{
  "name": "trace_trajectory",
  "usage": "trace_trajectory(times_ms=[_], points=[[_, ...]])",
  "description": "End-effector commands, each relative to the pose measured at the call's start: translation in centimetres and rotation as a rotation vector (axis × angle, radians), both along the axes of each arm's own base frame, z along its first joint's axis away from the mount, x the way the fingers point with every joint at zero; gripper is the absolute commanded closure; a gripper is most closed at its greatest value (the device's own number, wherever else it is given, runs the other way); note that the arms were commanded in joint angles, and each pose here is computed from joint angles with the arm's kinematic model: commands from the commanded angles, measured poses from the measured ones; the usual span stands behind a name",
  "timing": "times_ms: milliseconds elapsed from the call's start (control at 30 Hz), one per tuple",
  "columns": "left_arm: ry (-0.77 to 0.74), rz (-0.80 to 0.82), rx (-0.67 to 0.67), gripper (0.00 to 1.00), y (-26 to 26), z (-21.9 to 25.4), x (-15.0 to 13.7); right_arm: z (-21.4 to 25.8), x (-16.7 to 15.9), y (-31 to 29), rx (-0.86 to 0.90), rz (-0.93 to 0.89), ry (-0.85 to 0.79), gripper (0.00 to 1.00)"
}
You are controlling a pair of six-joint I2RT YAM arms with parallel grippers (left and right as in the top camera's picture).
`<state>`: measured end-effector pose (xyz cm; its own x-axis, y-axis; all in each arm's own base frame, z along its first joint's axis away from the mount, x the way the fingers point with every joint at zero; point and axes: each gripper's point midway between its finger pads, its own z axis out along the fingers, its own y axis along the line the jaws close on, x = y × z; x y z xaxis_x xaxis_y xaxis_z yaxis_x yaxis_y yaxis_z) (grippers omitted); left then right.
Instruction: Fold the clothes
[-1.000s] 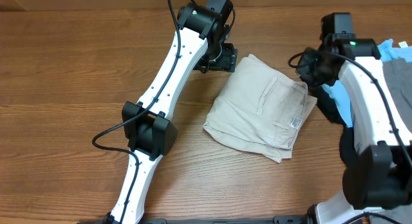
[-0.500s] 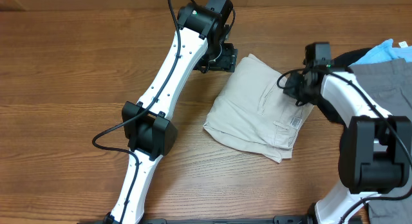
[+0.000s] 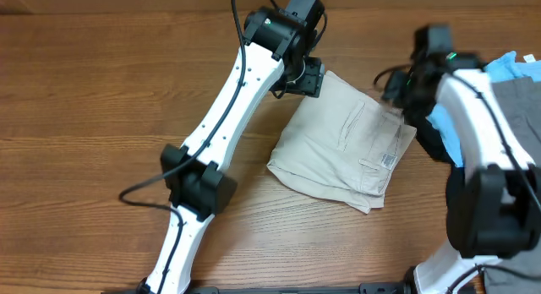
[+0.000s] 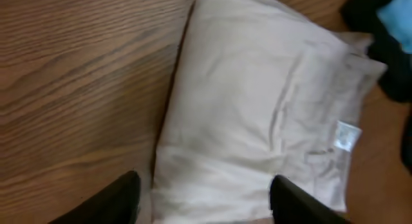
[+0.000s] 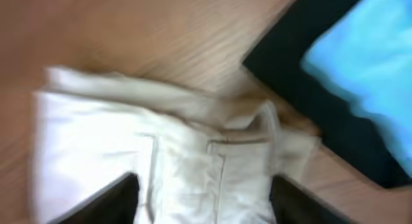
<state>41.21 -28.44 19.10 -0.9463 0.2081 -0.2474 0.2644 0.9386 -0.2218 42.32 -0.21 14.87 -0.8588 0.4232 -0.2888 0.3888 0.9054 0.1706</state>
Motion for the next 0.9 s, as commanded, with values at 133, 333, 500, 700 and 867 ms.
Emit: trace_trajectory(times_ms=[133, 333, 500, 700, 867], points=[[0.032, -0.062, -0.040, 0.96, -0.7, 3.8, -4.3, 11.6, -1.6, -7.3, -0.088, -0.172, -0.210, 0.00], [0.124, -0.106, -0.012, 0.96, -3.4, 1.4, -7.5, 11.1, -3.0, -10.2, -0.093, -0.248, -0.173, 0.00], [0.197, -0.105, 0.034, 0.96, -5.6, -1.9, -10.1, 11.1, -3.0, -10.4, -0.093, -0.253, -0.172, 0.00], [0.292, -0.055, 0.103, 0.96, -7.1, -8.8, -12.7, 11.1, -3.0, -10.4, -0.093, -0.254, -0.172, 0.00], [0.318, 0.010, 0.125, 0.96, -6.3, -14.3, -12.8, 11.1, -3.0, -10.4, -0.093, -0.254, -0.172, 0.00]])
